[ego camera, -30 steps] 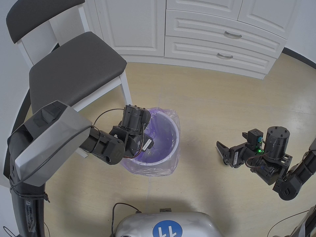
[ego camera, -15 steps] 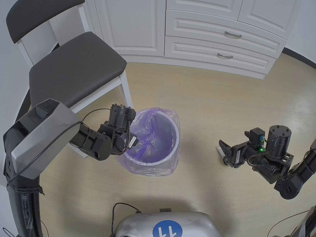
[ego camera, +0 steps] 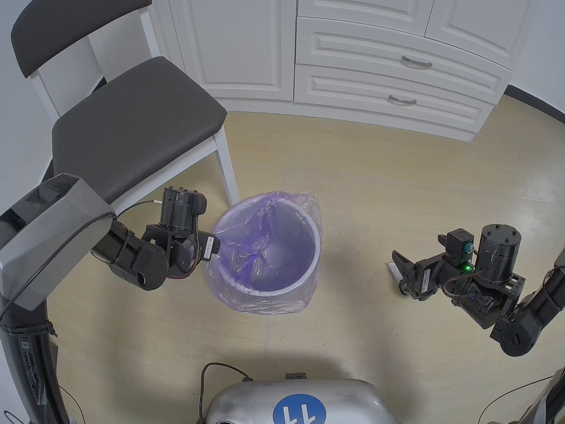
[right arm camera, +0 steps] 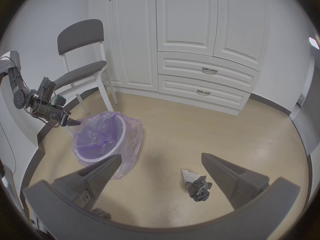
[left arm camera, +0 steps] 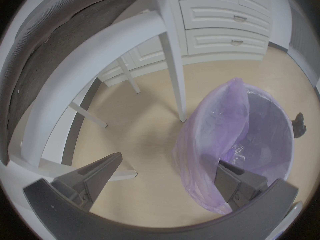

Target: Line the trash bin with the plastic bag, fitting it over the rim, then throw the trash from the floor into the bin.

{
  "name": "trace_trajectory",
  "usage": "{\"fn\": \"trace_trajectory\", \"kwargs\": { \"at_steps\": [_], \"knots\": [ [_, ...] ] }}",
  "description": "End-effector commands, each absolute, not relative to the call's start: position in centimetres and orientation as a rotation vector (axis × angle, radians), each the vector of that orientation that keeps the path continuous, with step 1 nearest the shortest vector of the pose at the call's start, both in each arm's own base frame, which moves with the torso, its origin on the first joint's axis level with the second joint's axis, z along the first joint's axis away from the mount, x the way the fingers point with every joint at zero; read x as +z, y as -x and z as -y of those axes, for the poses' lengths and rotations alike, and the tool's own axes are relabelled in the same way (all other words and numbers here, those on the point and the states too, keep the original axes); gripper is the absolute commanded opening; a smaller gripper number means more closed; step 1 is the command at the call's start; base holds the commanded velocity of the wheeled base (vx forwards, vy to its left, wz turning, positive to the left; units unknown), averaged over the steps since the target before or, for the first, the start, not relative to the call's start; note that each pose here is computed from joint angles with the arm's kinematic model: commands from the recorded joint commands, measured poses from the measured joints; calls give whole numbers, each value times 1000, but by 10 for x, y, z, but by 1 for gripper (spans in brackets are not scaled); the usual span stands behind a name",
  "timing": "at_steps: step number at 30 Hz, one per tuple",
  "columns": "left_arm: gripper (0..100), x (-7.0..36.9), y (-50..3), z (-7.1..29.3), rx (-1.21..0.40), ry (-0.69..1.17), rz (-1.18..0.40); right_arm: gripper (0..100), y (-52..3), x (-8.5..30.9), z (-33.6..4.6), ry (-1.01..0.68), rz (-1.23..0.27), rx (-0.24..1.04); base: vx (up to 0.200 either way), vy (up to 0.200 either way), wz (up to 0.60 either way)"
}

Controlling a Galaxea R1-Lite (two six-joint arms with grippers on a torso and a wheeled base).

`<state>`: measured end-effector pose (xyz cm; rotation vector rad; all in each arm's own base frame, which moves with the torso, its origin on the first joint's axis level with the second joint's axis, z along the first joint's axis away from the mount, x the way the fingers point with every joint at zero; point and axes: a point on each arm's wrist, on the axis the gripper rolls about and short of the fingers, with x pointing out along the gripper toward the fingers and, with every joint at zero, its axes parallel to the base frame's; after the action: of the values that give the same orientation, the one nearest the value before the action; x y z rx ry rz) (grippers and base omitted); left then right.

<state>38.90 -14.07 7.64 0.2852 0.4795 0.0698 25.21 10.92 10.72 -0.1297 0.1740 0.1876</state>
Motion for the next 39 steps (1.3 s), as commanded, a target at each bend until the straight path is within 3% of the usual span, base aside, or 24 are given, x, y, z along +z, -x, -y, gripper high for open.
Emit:
{"fn": "trace_trajectory", "kwargs": {
  "at_steps": [1,14,22,25,31,39],
  "knots": [
    [100,66,-382,122,113,-238,-488,100,-253,105,-110,133,-182,188,0,0,0],
    [100,40,-375,100,119,-94,-545,100,-253,100,-110,139,-198,189,0,0,0],
    [100,62,-376,103,92,-49,-467,100,-254,100,-110,139,-200,190,0,0,0],
    [100,93,-366,113,3,-57,-421,100,-254,99,-110,140,-201,192,0,0,0],
    [100,115,-372,135,-77,-88,-414,100,-255,97,-111,141,-207,194,0,0,0],
    [100,113,-404,161,-104,-103,-446,100,-257,96,-111,142,-209,191,0,0,0]
  ]
}}
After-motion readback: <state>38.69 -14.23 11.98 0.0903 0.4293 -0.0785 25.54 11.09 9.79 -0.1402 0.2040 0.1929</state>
